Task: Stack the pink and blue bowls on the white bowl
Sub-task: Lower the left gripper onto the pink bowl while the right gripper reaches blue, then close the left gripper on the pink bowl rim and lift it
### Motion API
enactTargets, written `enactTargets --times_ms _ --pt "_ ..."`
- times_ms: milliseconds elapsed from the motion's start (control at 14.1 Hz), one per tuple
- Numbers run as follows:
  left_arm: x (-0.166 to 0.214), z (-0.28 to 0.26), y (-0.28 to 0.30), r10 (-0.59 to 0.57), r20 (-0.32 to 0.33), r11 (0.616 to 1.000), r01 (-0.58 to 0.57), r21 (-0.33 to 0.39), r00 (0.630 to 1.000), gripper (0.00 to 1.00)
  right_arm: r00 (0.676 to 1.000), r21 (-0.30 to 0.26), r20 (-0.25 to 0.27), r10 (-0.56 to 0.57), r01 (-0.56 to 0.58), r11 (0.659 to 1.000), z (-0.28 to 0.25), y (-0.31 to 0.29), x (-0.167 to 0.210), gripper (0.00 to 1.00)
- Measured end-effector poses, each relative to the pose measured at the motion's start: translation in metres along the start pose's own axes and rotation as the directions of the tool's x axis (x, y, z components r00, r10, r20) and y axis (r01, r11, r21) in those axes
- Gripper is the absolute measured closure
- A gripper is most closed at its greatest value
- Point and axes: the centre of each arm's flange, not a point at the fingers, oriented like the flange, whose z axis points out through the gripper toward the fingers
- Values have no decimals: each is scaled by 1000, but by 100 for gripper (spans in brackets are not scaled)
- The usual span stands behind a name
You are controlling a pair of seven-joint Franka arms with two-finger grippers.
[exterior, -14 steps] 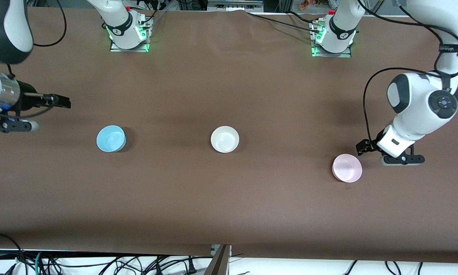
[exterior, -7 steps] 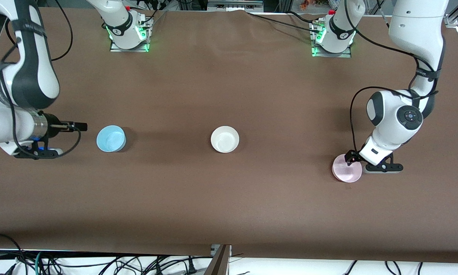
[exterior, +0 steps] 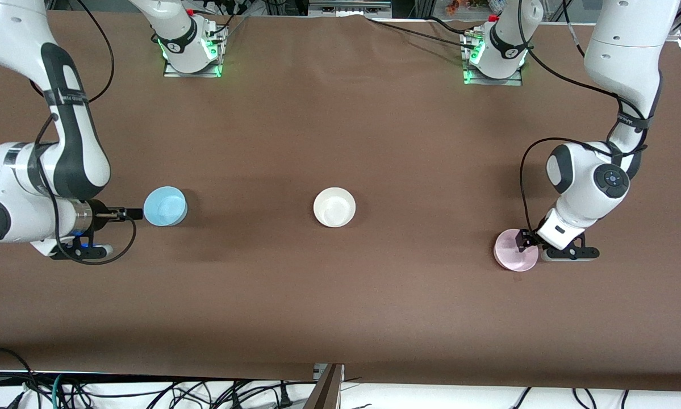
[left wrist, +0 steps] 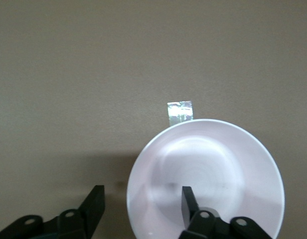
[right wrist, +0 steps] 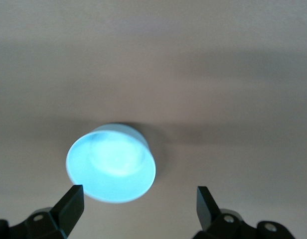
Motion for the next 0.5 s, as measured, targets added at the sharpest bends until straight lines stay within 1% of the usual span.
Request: enactTargets --times_ms 71,142,212,354,425,496 --pt "1 -1 -2 1 -3 1000 -1 -1 1000 45 1000 14 -7 -7 7 1000 11 3 3 0" --pt "2 -1 -2 2 -5 1000 -2 -1 1000 48 1000 24 -15 -10 10 1000 21 5 4 0" --pt "2 -2 -1 3 -5 1000 -3 -2 1000 48 1000 29 -23 -12 13 999 28 6 5 0" --pt "2 -2 1 6 -6 1000 -6 -4 1000 59 999 33 -40 -33 34 999 43 9 4 0" --pt "2 -2 2 6 -6 1000 -6 -5 1000 59 998 46 -44 -40 42 998 50 11 3 0" --pt "2 -2 2 7 -6 1000 -7 -5 1000 64 998 71 -50 -49 53 996 56 14 1 0"
